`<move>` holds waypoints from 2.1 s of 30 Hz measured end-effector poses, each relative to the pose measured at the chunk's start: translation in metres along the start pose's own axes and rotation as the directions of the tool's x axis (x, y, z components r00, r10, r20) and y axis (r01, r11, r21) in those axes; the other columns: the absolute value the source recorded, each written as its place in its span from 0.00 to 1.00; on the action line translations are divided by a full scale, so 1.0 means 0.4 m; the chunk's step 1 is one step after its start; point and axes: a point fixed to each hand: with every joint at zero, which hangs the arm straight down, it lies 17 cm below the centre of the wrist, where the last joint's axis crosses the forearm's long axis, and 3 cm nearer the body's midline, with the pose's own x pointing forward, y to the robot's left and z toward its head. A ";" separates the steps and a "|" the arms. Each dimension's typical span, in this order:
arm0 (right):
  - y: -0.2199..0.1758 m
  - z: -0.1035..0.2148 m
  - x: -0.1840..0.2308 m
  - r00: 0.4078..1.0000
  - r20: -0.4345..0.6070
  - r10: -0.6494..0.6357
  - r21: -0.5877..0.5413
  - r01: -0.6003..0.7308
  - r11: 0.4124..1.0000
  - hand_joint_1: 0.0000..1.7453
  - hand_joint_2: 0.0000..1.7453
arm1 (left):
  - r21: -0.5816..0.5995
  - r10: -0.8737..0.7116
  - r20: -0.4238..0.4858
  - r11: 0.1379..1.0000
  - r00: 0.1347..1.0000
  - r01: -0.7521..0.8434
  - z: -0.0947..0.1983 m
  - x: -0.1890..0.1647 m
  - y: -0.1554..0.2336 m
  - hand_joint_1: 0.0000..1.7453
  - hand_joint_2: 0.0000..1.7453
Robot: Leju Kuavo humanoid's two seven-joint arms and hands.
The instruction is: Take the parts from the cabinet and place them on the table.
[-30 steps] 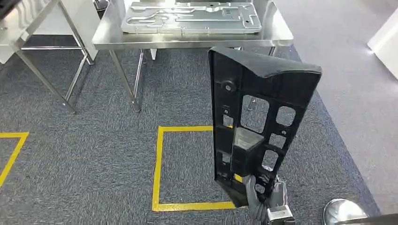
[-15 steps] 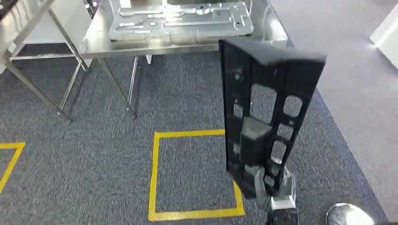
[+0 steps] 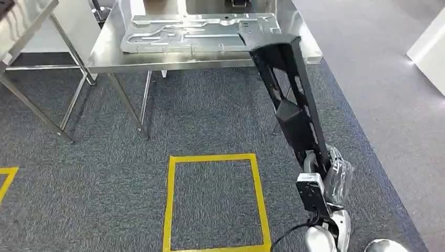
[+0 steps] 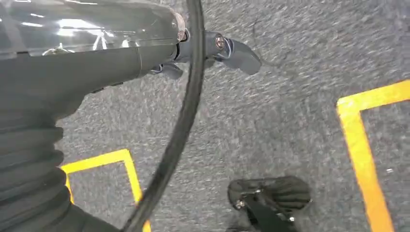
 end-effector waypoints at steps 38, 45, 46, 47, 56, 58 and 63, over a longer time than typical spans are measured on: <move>0.572 -0.123 0.044 0.543 0.643 0.540 0.300 -0.827 0.475 1.00 1.00 | -0.066 -0.162 0.029 0.984 0.986 0.163 -0.028 0.084 0.024 0.00 1.00; 0.622 -0.151 0.169 0.511 0.698 0.502 0.249 -0.830 0.499 1.00 1.00 | -0.065 -0.178 0.046 0.981 0.983 0.181 -0.035 0.110 0.034 0.00 1.00; 0.625 -0.159 0.190 0.510 0.702 0.497 0.241 -0.827 0.508 1.00 1.00 | -0.062 -0.178 0.047 0.982 0.983 0.181 -0.036 0.113 0.039 0.00 1.00; 0.627 -0.163 0.202 0.509 0.706 0.494 0.235 -0.825 0.514 1.00 1.00 | -0.062 -0.178 0.047 0.982 0.983 0.181 -0.036 0.113 0.039 0.00 1.00; 0.620 -0.211 0.294 0.515 0.714 0.475 0.205 -0.802 0.561 1.00 1.00 | -0.066 -0.182 0.023 0.981 0.983 0.183 -0.031 0.081 0.041 0.00 1.00; 0.611 -0.220 0.314 0.526 0.709 0.469 0.202 -0.789 0.580 1.00 1.00 | -0.065 -0.180 0.023 0.981 0.983 0.181 -0.031 0.079 0.043 0.00 1.00; 0.585 -0.259 0.369 0.527 0.708 0.470 0.165 -0.770 0.616 1.00 1.00 | -0.063 -0.175 0.028 0.982 0.984 0.176 -0.031 0.083 0.044 0.00 1.00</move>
